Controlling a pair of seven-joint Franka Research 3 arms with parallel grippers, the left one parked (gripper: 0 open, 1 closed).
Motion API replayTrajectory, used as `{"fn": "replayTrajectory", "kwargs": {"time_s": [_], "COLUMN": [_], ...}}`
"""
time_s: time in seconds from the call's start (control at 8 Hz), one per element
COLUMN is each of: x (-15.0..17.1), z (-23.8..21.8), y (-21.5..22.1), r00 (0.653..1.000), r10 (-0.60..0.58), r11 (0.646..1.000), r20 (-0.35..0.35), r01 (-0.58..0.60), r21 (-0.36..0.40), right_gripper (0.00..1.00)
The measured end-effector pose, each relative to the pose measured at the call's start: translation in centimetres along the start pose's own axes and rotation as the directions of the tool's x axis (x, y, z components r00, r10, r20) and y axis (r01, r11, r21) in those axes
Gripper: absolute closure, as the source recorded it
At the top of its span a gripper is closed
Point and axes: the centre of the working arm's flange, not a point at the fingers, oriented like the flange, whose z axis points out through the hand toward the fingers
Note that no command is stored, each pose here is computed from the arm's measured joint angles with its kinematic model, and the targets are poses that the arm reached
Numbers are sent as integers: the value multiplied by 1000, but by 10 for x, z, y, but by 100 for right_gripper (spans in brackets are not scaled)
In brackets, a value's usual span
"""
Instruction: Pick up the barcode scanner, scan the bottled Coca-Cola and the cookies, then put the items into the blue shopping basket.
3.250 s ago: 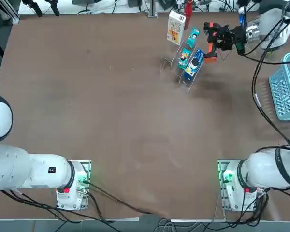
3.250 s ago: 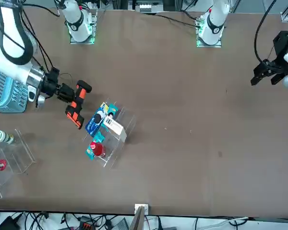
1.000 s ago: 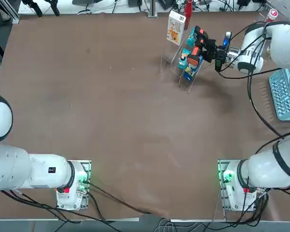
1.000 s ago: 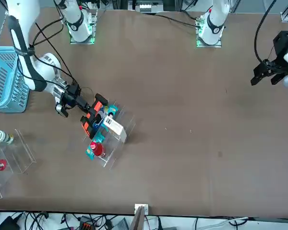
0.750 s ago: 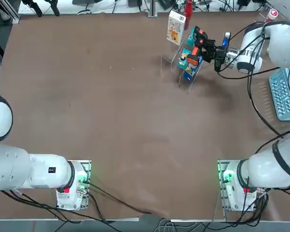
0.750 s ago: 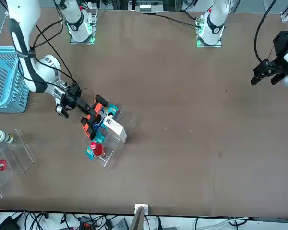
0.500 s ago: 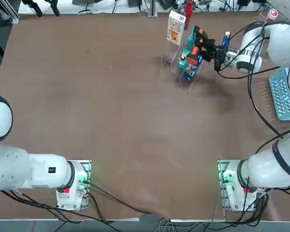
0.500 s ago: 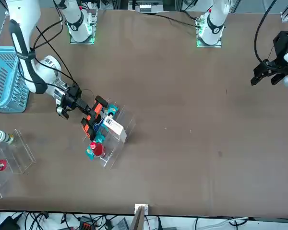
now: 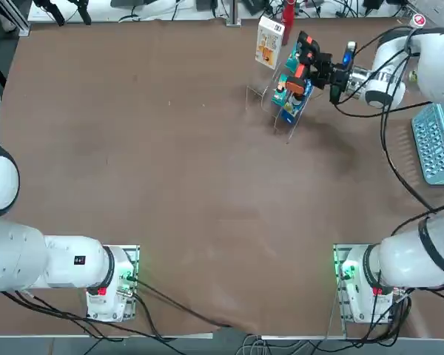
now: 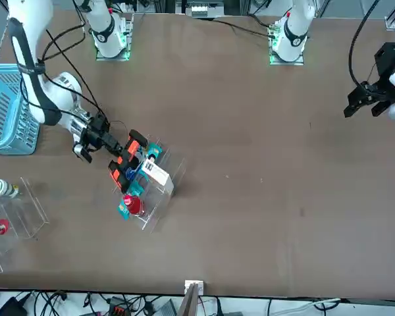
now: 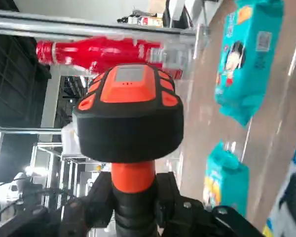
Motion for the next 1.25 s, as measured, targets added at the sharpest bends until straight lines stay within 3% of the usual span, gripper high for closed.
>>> {"fn": "replayTrajectory", "kwargs": {"time_s": [0.5, 1.25], "x": [-53, -74], "z": [0, 14], "y": [9, 22], "r00": [996, 992], "r10": [-57, -56], "r11": [998, 998], "r20": [63, 116], "r01": [58, 58], "r21": [-24, -18], "right_gripper": [56, 56]}}
